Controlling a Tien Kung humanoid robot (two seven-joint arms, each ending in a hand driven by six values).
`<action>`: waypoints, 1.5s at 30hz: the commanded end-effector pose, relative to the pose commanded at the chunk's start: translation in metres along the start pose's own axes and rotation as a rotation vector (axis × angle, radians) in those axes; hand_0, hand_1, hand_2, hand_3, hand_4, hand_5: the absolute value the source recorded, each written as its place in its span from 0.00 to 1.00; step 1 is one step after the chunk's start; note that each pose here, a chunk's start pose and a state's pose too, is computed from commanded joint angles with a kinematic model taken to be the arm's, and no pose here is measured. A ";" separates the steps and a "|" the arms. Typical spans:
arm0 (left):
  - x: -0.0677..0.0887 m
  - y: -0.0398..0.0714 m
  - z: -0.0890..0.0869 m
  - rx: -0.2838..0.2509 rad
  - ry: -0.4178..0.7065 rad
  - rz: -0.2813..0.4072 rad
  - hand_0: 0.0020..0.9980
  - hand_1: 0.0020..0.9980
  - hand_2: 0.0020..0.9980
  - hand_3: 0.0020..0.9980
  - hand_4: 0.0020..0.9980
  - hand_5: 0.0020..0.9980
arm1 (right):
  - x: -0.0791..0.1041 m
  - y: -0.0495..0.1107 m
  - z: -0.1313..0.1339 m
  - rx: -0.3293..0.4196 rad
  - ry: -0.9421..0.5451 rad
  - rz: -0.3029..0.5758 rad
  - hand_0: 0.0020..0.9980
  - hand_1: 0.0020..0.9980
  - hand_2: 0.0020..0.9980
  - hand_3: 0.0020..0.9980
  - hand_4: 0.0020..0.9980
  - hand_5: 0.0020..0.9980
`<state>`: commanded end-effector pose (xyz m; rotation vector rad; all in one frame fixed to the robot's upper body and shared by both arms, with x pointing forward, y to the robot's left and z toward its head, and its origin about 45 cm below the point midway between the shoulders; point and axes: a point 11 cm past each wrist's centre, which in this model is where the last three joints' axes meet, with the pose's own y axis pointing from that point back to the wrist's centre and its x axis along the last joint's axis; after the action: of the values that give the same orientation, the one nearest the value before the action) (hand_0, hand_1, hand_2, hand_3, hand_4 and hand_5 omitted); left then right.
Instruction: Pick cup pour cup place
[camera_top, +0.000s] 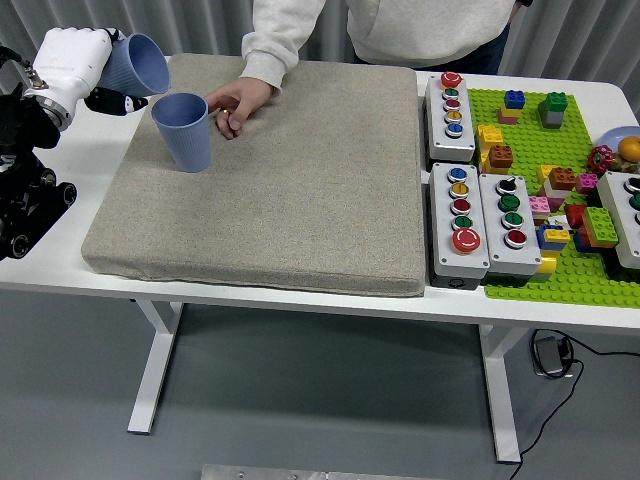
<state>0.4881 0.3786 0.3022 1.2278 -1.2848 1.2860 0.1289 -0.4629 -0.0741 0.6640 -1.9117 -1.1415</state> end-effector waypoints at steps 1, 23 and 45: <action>0.001 0.000 0.000 -0.002 -0.008 0.003 0.49 0.51 0.51 0.54 0.73 0.09 | 0.000 0.000 0.000 0.000 0.000 0.000 0.68 0.61 0.59 0.59 0.00 0.14; 0.002 0.001 0.002 -0.024 -0.084 0.007 0.48 0.51 0.51 0.54 0.72 0.09 | 0.000 0.000 -0.001 0.000 -0.004 -0.001 0.68 0.61 0.59 0.59 0.00 0.13; 0.002 0.002 0.006 -0.052 -0.203 0.023 0.48 0.51 0.51 0.53 0.72 0.10 | 0.002 -0.001 0.004 -0.007 -0.002 0.006 0.68 0.60 0.59 0.59 0.00 0.13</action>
<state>0.4859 0.3725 0.3035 1.3360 -1.4713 1.1591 0.1246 -0.4633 -0.0751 0.6525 -1.9093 -1.1455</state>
